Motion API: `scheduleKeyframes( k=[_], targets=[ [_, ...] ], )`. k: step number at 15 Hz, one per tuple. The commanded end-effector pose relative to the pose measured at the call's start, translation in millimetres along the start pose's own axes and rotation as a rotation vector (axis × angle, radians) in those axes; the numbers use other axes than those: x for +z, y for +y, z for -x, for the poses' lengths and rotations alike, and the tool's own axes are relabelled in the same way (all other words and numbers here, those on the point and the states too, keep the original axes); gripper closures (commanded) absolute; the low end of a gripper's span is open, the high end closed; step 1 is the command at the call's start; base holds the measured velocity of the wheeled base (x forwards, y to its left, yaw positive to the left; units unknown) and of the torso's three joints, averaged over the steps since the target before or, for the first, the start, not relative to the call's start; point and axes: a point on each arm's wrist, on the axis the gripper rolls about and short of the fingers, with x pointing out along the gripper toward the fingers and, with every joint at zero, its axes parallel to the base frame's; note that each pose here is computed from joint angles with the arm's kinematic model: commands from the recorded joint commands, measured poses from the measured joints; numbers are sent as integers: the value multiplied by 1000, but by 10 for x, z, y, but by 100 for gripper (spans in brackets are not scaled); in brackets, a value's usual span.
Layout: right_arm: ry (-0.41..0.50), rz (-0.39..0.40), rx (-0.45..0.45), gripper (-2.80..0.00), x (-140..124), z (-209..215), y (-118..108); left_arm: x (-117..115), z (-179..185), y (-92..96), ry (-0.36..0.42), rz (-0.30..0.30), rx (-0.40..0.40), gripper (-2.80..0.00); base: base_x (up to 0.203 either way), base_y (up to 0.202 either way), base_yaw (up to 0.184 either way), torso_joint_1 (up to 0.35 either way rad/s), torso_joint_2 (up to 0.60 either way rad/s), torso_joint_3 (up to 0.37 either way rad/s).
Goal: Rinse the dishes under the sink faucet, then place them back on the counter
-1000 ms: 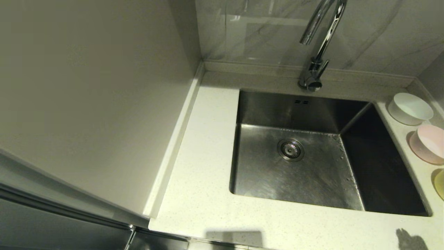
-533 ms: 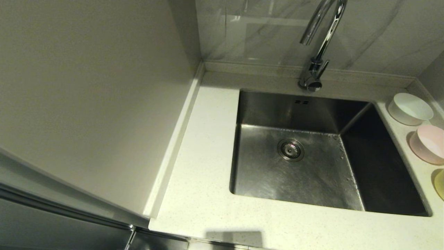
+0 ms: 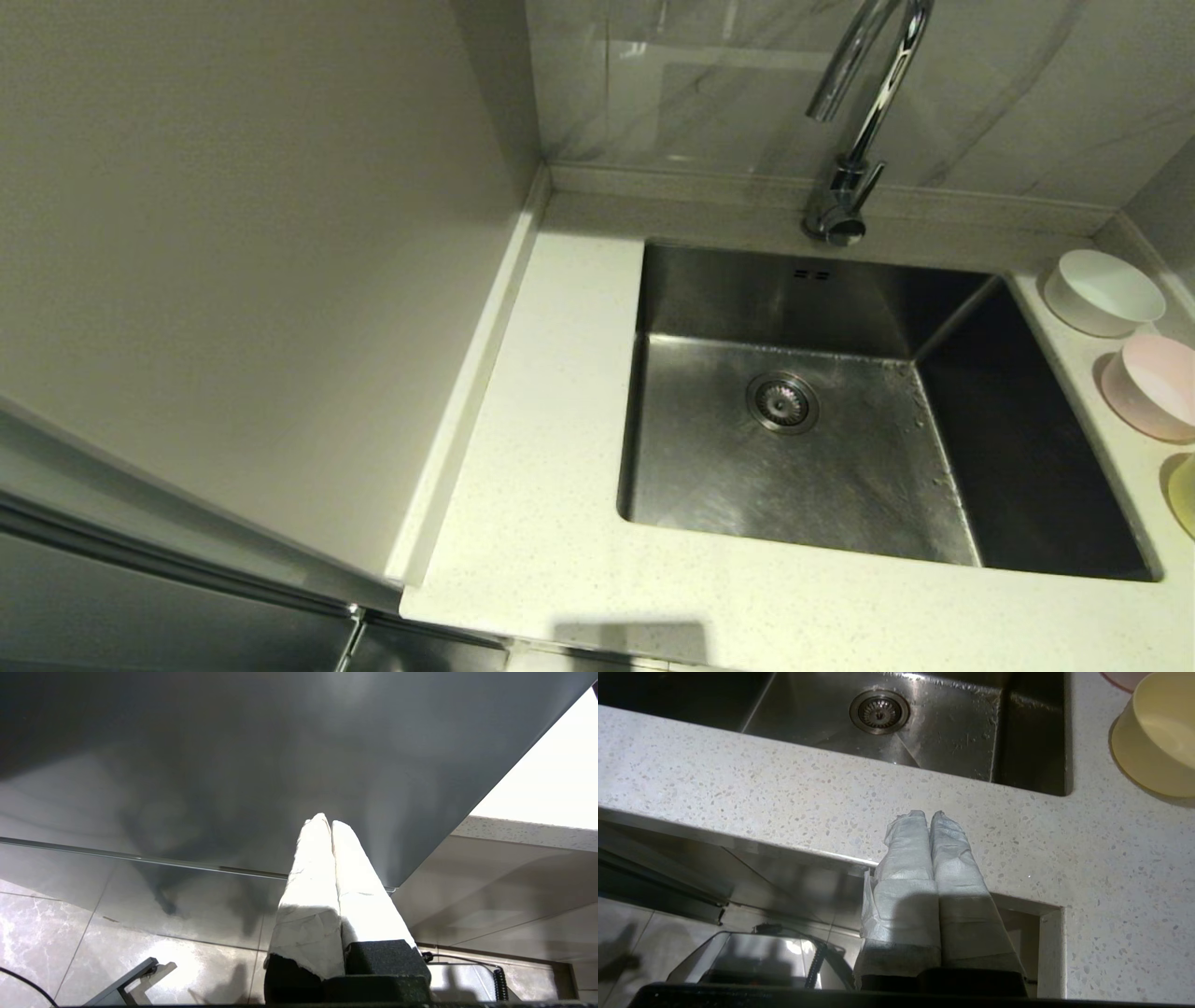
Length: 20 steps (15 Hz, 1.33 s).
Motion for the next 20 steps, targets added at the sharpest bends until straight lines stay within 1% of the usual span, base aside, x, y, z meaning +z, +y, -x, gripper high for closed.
scheduleKeyframes(
  k=[1,20],
  targets=[
    [-26,1,1,0,-12,22,1,0,1,0,-2,1,0,0,0,0,0,0,0,0],
    [-27,4,2,0,-12,22,1,0,1,0,-2,1,0,0,0,0,0,0,0,0]
  ],
)
